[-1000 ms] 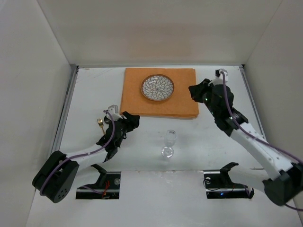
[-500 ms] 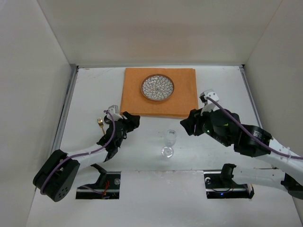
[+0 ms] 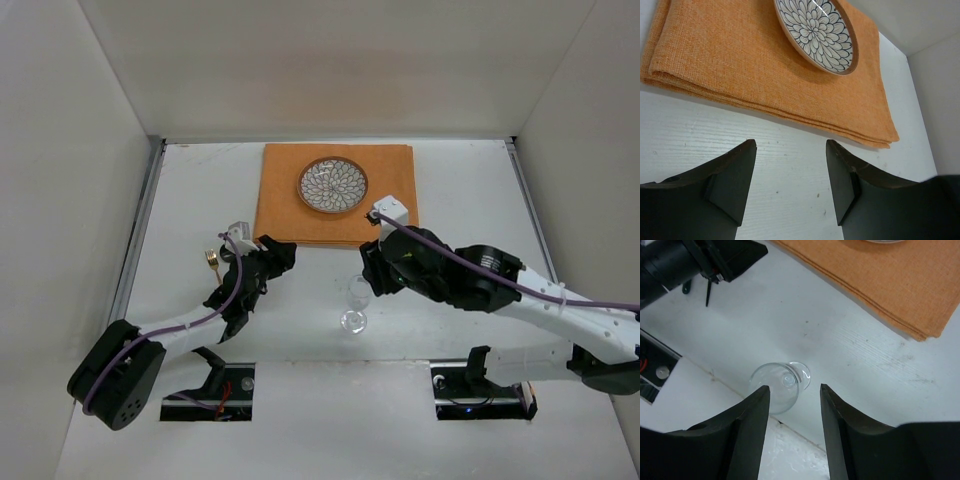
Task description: Set the dinner table for one person
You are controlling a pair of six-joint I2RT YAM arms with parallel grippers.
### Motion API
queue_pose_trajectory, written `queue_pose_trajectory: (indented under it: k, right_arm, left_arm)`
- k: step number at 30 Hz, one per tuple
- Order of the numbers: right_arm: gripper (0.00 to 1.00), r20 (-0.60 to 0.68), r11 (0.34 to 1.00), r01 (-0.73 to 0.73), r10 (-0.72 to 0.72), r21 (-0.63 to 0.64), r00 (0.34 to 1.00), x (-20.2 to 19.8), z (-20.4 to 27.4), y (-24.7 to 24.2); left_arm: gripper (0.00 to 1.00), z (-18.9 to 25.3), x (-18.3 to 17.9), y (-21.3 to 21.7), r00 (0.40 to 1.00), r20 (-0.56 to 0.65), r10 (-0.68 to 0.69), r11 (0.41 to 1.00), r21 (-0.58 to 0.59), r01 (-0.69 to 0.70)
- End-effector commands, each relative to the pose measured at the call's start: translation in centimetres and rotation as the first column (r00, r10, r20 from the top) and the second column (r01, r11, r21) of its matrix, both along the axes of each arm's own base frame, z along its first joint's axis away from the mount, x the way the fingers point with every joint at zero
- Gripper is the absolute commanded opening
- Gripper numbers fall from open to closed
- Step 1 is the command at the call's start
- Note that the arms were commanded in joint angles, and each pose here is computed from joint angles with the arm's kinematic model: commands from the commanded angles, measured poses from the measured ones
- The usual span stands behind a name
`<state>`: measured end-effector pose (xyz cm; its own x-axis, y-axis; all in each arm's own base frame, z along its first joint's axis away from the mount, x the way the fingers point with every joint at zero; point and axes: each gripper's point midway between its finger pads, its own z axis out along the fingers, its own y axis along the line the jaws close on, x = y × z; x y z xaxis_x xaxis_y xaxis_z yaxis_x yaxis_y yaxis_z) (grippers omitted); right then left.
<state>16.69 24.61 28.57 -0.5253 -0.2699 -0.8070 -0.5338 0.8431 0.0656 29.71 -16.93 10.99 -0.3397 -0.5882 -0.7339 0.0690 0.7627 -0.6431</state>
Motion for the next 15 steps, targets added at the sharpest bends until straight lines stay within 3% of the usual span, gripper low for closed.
queue_pose_trajectory:
  k: [1, 15]
  right_arm:
    - [0.51, -0.032, 0.998, -0.037, 0.035, -0.051, 0.999, -0.7, -0.6, -0.6]
    - [0.49, -0.104, 0.996, -0.067, 0.061, -0.062, 0.993, -0.4, -4.2, 0.9]
  left_arm:
    - [0.55, 2.0, 0.3, 0.2, 0.998, 0.064, 0.014, 0.999, -0.042, -0.011]
    - [0.56, 1.4, 0.4, -0.1, 0.999, 0.047, 0.004, 0.999, -0.037, -0.002]
